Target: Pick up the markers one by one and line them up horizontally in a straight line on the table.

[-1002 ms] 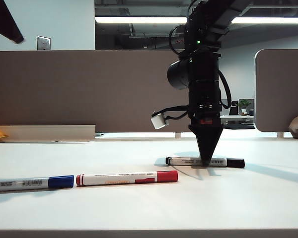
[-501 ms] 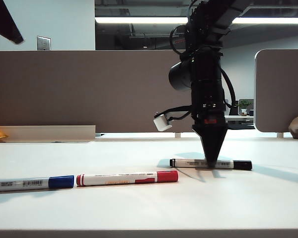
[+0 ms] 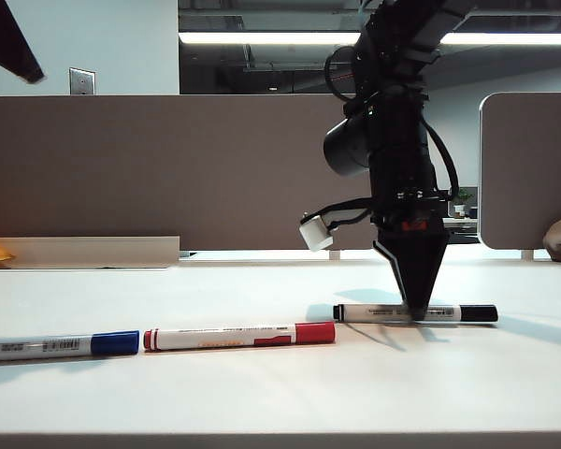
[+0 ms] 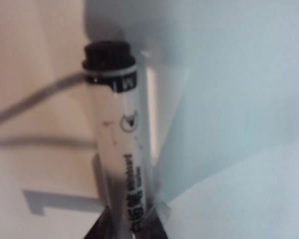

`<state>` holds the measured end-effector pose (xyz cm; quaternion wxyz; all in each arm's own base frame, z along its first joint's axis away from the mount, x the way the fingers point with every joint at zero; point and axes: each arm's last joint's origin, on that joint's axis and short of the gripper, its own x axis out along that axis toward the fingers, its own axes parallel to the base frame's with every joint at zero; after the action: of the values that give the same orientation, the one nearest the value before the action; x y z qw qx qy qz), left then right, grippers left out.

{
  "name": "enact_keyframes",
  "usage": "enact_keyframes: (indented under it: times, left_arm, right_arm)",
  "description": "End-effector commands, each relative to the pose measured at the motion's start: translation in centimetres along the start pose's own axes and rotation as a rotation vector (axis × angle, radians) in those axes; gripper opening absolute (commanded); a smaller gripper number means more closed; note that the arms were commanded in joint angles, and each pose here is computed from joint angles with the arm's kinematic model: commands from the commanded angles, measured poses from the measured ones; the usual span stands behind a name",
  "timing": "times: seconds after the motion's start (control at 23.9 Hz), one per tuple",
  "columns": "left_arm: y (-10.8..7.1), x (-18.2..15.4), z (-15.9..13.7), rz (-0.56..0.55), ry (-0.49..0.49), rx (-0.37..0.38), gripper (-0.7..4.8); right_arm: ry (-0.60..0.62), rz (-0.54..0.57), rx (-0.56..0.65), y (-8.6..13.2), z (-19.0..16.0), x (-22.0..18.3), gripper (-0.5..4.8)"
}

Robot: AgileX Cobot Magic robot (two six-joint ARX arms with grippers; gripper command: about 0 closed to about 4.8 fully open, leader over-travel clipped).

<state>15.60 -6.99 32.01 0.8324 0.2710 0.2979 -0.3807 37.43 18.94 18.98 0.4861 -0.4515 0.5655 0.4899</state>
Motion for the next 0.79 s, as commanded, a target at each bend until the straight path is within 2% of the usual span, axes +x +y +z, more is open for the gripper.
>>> enact_keyframes:
  times: [0.04,0.08,0.79]
  left_arm:
    - [0.0,-0.1,0.1,0.001,-0.011,0.003,0.16]
    - [0.0,-0.1,0.1,0.002,-0.011,0.003,0.16]
    - [0.0,-0.1,0.1,0.001,-0.012,0.003,0.16]
  right_arm:
    - [-0.038,0.004,-0.009,0.4,-0.1,-0.9,0.49]
    - [-0.064,0.015,-0.017,0.6,0.0,-1.3,0.49]
    - [-0.058,0.012,-0.074,2.4,1.3,-1.8,0.49]
